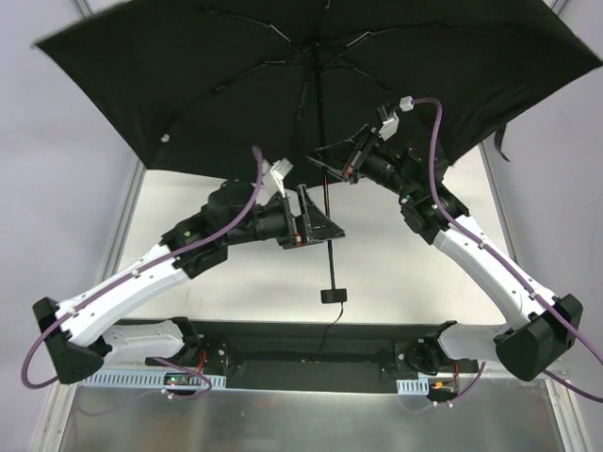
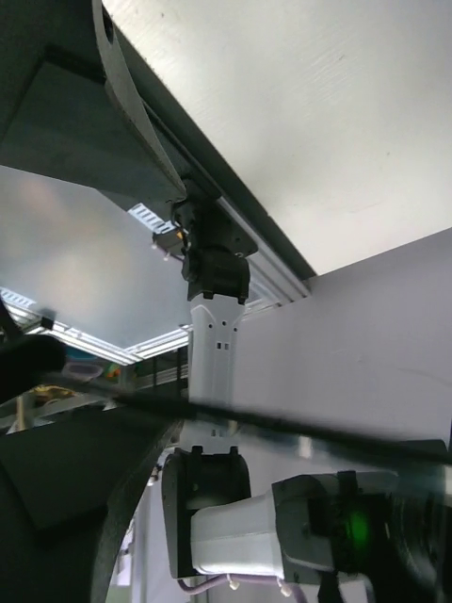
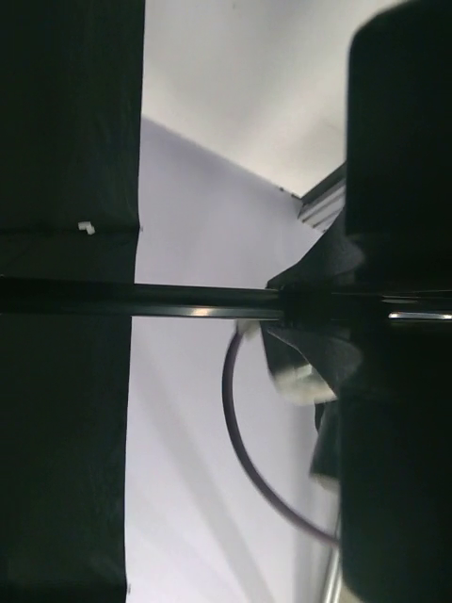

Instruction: Put away the umbrella

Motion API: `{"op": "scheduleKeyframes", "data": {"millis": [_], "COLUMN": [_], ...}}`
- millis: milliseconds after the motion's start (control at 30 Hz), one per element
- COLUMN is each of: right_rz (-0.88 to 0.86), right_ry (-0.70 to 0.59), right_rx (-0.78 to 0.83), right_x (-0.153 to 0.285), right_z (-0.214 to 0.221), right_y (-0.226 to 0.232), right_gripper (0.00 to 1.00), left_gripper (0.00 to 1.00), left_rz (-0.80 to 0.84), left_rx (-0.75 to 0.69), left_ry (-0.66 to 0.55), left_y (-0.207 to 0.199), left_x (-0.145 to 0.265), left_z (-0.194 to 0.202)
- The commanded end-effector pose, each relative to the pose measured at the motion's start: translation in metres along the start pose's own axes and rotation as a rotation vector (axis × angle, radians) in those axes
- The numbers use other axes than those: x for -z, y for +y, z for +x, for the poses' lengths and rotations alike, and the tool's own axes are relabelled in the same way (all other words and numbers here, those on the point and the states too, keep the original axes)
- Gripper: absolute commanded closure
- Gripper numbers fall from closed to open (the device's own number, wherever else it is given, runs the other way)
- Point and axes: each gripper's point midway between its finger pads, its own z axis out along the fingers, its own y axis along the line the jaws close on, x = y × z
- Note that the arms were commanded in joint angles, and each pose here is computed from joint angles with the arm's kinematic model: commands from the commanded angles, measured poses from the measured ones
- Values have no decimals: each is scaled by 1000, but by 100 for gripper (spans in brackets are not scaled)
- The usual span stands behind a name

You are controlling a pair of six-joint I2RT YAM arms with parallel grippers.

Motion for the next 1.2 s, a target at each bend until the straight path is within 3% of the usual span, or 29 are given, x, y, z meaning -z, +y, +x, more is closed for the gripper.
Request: {"op": "scheduleKeyframes", "data": {"millis": [0,33,100,200,333,467,567,600,733,900,1033,1167], "right_rz": [-327,-344,-352,-373,-366,-349,-243,-178,81,423,509,508], "right_ry": [-62,-63,-55,-54,-53,-46,-25,-20,-37,-93,-173,-184], "right_rx": [48,50,47,33,1,-7,25,30,123,205,239,234], "right_x": [27,28,30,34,35,35,33,32,42,67,68,48], "right_z": [-17,-18,-16,-15,-10,-8,-2,0,-2,-17,-37,-53], "right_y": [85,88,90,92,83,75,57,45,3,-47,-61,-62], "right_gripper": [100,100,100,100,100,100,100,96,57,25,13,12], "left_gripper": [17,20,35,41,65,98,100,100,100,100,100,100], "left_rz": [156,153,147,128,102,55,-41,-67,-176,-224,-235,-237], "left_rx": [6,7,14,22,26,3,-27,-42,-102,-127,-117,-127], "left_ry": [49,44,39,33,0,-26,-41,-44,-52,-32,9,35], "left_y": [-40,-39,-37,-30,-21,-9,8,9,25,35,40,42], "left_x": [-11,-12,-14,-17,-16,-17,-15,-13,-8,-12,-22,-28], "left_z": [-4,-5,-5,-5,-7,-9,-11,-11,-11,-5,2,6]}}
